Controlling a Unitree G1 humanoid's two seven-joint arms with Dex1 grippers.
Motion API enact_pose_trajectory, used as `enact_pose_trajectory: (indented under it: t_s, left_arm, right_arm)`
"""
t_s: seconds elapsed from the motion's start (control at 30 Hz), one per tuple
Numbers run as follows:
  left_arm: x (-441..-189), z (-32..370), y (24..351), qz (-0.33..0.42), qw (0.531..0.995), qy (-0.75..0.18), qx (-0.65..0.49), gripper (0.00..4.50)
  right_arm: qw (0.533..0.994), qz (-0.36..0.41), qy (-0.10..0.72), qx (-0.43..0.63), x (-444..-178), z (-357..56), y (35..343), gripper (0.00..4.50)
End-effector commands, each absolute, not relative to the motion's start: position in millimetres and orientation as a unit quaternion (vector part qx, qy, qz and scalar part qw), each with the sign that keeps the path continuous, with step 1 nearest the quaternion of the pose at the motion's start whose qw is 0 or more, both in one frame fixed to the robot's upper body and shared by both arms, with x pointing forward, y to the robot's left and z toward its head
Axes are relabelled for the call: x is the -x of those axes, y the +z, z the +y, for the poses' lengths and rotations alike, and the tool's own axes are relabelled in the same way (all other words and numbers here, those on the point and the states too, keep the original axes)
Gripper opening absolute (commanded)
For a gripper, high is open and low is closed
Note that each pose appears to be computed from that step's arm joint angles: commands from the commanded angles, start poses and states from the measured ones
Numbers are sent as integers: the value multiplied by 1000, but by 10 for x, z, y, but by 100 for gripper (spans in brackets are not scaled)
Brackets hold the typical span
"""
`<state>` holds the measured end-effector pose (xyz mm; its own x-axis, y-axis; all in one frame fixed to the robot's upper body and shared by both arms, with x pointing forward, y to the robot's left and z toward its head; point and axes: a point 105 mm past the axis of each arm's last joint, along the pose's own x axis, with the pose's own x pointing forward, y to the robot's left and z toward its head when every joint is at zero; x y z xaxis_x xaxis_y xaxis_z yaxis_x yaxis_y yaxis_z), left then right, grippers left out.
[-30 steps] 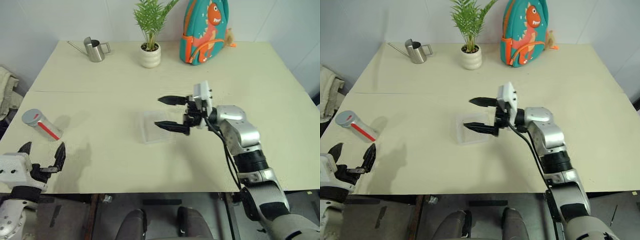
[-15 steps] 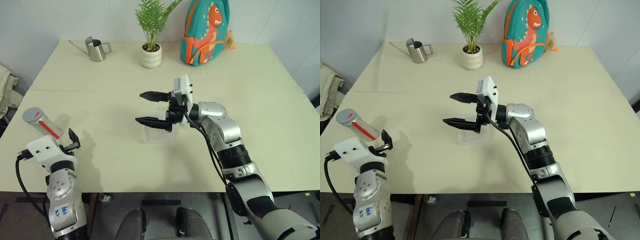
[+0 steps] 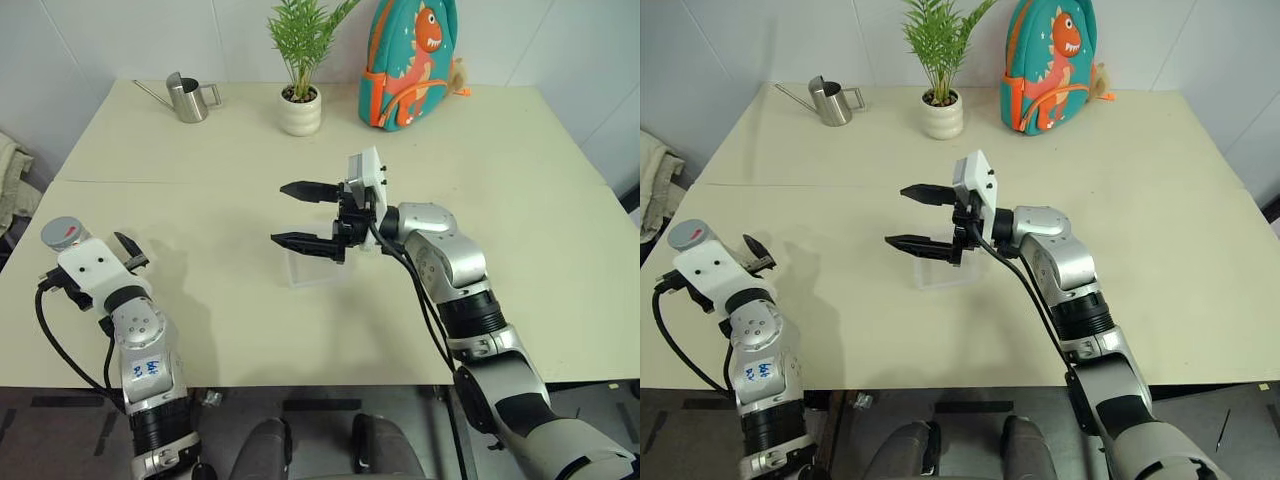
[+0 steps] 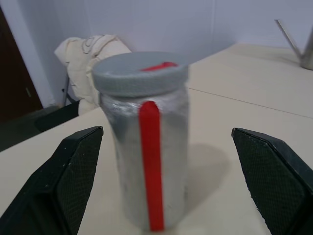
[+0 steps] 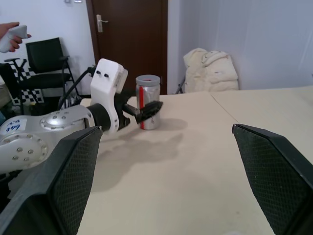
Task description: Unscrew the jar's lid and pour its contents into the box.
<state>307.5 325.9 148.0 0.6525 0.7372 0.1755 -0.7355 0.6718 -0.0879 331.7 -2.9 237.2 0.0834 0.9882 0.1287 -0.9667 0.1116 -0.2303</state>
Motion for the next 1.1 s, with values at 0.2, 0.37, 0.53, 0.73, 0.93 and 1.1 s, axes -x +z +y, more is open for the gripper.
enact_pose_trajectory:
  t_s: [0.2, 0.37, 0.53, 0.73, 0.93, 1.1]
  left_arm:
    - [-3165, 3439, 1604, -117, 904, 410, 4, 449]
    - [-3204, 3531, 1668, -121, 906, 404, -26, 449]
    - [-3253, 3593, 1677, -120, 906, 406, -19, 449]
    - [-3273, 3564, 1669, -121, 902, 415, -6, 332]
    - [-3260, 3531, 1624, -118, 899, 423, 8, 202]
    - [-3259, 3474, 1764, -137, 916, 378, 2, 202]
  right_arm:
    - [740, -145, 656, 39, -3276, -106, 2464, 450]
    - [746, -146, 649, 37, -3276, -127, 2462, 450]
    - [751, -151, 642, 36, -3288, -133, 2484, 450]
    - [752, -149, 641, 37, -3272, -142, 2450, 450]
    - [754, -150, 639, 38, -3290, -148, 2460, 450]
    - [757, -149, 635, 37, -3294, -160, 2449, 450]
